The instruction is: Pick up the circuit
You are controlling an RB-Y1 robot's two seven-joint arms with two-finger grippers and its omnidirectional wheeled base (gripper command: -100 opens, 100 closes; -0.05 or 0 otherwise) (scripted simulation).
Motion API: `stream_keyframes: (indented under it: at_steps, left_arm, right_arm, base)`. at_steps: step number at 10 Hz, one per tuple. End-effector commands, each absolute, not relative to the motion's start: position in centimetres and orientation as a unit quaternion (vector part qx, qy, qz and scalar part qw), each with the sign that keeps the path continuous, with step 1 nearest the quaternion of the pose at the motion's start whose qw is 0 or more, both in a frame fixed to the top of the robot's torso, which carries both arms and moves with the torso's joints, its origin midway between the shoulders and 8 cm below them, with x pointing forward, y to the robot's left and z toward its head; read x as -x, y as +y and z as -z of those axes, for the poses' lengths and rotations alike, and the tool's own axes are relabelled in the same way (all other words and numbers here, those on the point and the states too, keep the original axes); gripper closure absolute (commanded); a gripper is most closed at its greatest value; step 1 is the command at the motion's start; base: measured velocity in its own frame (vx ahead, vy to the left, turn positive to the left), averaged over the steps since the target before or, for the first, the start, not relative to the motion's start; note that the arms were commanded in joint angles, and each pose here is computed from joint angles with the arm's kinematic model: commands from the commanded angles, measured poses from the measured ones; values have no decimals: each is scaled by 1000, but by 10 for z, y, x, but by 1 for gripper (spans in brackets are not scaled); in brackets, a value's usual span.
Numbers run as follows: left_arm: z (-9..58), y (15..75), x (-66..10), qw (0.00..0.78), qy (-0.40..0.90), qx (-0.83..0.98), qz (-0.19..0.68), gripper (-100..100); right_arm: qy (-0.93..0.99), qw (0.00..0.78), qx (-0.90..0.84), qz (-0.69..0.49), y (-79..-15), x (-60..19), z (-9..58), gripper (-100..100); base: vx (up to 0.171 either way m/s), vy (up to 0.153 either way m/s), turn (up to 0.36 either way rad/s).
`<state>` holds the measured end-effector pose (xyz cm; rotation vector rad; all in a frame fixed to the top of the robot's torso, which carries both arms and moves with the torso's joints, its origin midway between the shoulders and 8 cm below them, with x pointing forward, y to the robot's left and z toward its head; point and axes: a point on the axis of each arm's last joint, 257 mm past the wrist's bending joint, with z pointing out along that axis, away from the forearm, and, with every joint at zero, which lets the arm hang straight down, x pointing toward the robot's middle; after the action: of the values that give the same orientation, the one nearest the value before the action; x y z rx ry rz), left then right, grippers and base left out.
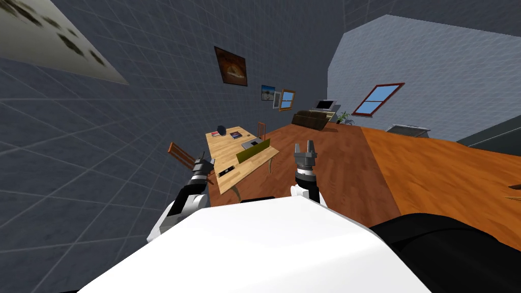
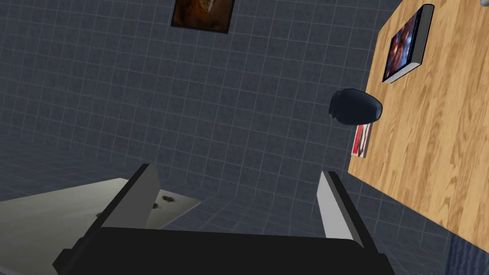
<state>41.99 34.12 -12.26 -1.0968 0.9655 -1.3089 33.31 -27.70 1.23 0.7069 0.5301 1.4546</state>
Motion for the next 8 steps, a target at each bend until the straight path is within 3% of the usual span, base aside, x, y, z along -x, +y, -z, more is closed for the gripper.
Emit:
stream_keyframes:
  at_steps: [1, 8]
  left_arm:
    - [149, 360, -421, 539, 422, 493, 537, -100]
    - [237, 424, -414, 467, 451, 598, 469, -100]
  right_arm:
    - [234, 659, -312, -643, -277, -333, -12, 0]
    - [234, 659, -312, -643, -277, -333, -12, 0]
  base:
    - [-6, -3, -162]
    - [-1, -3, -178]
